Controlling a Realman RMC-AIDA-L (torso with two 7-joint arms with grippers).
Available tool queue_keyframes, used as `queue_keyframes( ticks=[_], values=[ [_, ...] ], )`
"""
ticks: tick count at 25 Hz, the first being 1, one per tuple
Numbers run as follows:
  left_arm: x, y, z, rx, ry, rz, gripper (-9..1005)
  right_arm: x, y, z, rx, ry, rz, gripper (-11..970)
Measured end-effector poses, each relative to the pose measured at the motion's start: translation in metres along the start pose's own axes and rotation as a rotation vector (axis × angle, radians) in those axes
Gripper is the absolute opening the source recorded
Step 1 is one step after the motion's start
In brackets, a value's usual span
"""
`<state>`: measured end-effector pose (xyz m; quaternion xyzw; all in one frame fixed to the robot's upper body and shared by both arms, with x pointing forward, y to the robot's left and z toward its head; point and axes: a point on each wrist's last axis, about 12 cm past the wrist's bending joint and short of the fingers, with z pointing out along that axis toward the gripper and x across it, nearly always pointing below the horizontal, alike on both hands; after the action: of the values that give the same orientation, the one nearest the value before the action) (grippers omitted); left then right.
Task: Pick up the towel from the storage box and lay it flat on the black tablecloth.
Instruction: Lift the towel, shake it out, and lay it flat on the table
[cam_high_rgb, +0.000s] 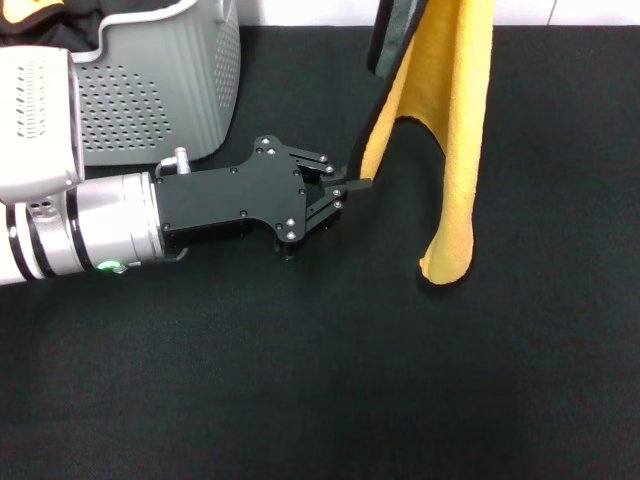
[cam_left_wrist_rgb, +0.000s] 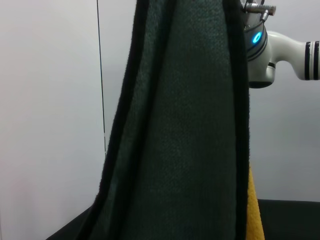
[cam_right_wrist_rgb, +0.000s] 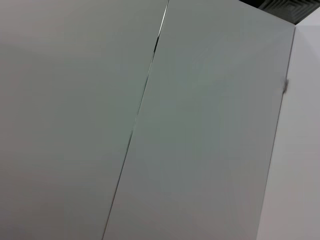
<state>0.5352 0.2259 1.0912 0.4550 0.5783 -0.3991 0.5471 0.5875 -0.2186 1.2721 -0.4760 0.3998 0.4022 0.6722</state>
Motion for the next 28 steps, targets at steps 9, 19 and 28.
queue_keyframes(
  ticks=[9,19,28],
  values=[
    [-0.002,0.002,-0.001,-0.022,-0.026,-0.001,57,0.005,0.003,-0.003,0.005,0.006,0.021,17],
    [-0.008,0.006,-0.014,-0.050,-0.064,-0.059,35,0.019,0.015,-0.030,0.070,0.045,0.068,17],
    [-0.051,0.031,-0.071,-0.184,-0.166,-0.002,24,0.047,0.025,-0.071,0.182,0.131,0.189,16]
  ],
)
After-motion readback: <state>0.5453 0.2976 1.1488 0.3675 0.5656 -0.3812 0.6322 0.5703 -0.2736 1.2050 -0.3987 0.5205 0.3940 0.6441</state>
